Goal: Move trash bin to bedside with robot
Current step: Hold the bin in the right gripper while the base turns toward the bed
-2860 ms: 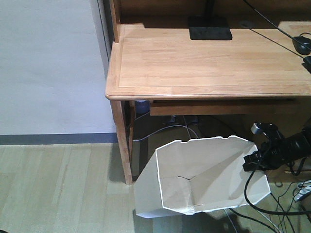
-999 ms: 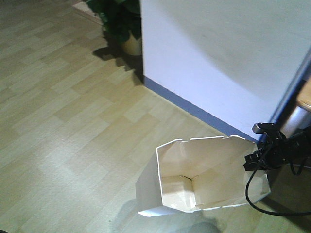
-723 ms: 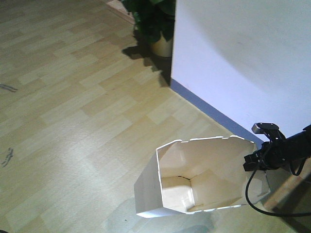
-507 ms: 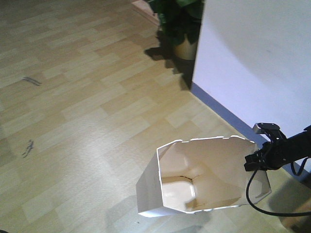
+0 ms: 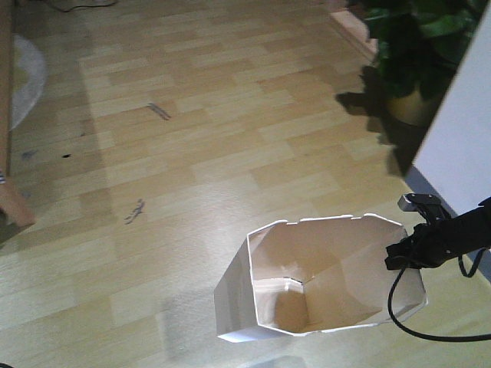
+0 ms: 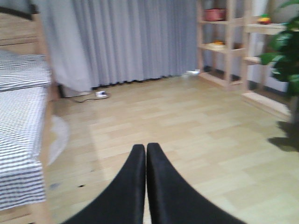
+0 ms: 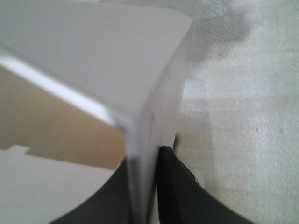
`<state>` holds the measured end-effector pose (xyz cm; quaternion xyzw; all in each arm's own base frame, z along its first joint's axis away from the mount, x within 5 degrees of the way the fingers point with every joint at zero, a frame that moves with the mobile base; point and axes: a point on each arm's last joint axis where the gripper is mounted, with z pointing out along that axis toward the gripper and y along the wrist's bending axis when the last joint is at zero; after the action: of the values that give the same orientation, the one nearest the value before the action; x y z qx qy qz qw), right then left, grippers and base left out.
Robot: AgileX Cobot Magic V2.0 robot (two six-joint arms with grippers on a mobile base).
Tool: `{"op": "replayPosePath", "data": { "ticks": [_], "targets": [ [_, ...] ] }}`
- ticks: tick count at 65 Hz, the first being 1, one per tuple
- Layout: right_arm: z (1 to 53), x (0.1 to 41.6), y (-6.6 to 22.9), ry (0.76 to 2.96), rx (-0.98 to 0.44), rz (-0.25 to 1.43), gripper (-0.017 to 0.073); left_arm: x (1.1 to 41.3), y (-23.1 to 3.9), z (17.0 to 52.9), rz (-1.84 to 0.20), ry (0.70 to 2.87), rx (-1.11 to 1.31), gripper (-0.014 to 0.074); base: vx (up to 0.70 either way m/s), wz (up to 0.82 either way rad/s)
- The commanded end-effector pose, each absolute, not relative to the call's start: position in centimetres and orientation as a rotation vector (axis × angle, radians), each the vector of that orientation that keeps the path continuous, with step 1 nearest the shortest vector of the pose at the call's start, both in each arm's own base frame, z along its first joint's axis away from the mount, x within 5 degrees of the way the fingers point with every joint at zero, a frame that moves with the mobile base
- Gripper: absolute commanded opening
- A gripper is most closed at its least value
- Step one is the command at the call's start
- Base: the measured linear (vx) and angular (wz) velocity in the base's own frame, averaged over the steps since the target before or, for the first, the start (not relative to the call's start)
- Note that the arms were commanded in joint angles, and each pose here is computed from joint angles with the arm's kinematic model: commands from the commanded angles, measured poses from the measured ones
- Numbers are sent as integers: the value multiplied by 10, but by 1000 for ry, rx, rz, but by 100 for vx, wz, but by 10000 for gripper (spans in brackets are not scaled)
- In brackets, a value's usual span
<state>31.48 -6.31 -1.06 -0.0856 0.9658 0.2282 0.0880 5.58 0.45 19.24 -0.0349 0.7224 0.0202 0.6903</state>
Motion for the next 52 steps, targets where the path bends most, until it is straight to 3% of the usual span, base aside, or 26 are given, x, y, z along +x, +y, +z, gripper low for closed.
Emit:
{"op": "replayPosePath", "data": {
  "ticks": [1,25,52],
  "targets": [
    [24,323,-51,2749,-232,928,-5,54,4,208,35,1513,-72,-6,15,58],
    [24,323,-51,2749,-232,928,-5,54,4,208,35,1513,-72,-6,17,46],
    [24,323,-51,2749,-232,928,-5,54,4,208,35,1513,-72,-6,25,14]
  ]
}}
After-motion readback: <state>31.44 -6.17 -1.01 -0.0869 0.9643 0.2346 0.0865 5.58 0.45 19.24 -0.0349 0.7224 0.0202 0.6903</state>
